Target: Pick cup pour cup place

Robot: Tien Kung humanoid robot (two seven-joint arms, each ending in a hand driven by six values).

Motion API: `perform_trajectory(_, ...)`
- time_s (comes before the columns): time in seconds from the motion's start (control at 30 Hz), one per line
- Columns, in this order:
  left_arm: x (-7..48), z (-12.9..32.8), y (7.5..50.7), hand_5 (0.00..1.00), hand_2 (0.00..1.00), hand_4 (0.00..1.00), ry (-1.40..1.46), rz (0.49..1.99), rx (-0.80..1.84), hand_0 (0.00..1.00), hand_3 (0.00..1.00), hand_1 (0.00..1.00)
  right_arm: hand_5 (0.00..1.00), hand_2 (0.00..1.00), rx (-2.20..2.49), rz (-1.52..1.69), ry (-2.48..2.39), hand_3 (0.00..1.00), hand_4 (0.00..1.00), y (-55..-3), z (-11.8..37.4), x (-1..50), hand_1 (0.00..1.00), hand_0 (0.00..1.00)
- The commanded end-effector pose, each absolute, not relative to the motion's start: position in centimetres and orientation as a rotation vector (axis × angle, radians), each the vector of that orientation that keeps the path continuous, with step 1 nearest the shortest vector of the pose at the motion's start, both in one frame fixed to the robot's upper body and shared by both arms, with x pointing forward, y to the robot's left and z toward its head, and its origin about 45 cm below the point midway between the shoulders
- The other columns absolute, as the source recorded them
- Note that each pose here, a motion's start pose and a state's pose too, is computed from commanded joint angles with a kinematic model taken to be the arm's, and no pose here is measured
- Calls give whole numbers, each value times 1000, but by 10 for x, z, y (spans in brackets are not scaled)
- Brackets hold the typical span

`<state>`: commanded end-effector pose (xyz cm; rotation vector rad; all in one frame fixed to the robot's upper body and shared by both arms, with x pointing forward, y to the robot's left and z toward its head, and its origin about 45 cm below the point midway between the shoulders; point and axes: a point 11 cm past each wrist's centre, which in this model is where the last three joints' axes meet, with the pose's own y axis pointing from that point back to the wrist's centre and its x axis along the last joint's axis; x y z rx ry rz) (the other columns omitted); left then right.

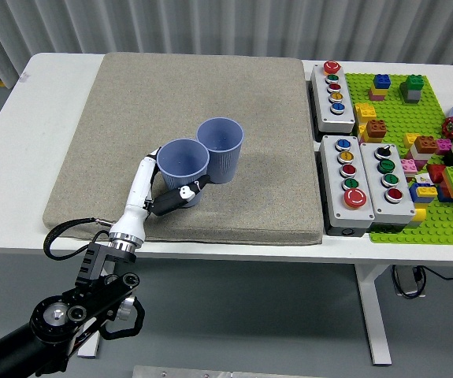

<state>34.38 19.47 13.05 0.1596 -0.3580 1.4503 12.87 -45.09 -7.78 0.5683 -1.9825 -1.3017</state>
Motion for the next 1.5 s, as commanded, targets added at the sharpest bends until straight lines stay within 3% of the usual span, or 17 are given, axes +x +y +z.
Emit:
perform_trajectory(0.43, 343, 131, 195, 405, 740, 932, -367, 1446, 160, 647, 694, 677, 111, 586, 569, -1303, -1983, 566, 2, -451, -78, 129, 634, 685)
perform_trajectory(0.47, 343, 131, 195, 411, 747, 940, -368, 1446, 160, 679, 689, 716, 111, 586, 569, -1303, -1984, 566, 2, -451, -78, 129, 634, 685)
perform_trajectory(0.63, 342, 130, 194, 411, 747, 940, -369, 1438, 164, 679, 689, 716, 111, 586, 568, -1302, -1981, 566, 2, -451, -78, 128, 634, 685)
perform_trajectory(0.67, 342, 130, 194, 445, 804, 969, -371, 1435, 166, 734, 701, 770, 111, 586, 567, -1302, -1980, 566, 2, -451, -78, 128, 634, 685)
perform_trajectory(0.83, 341, 129, 194, 445, 804, 969, -375, 1424, 174, 734, 701, 770, 111, 586, 566, -1301, -1976, 566, 2, -451, -79, 126, 634, 685)
perform_trajectory(0.87, 341, 129, 194, 444, 863, 971, -375, 1422, 176, 752, 796, 780, 109, 586, 565, -1301, -1976, 566, 2, -451, -79, 126, 633, 685)
perform_trajectory(1.03, 340, 127, 194, 444, 863, 971, -376, 1416, 185, 752, 796, 780, 109, 586, 564, -1301, -1974, 566, 2, -451, -79, 124, 633, 685)
perform_trajectory(1.07, 340, 127, 194, 448, 899, 973, -376, 1415, 186, 762, 873, 784, 110, 586, 564, -1300, -1974, 566, 2, -451, -79, 124, 633, 685)
perform_trajectory(1.5, 342, 128, 195, 453, 906, 984, -380, 1412, 188, 770, 934, 790, 109, 586, 564, -1302, -1976, 566, 2, -451, -79, 125, 633, 685)
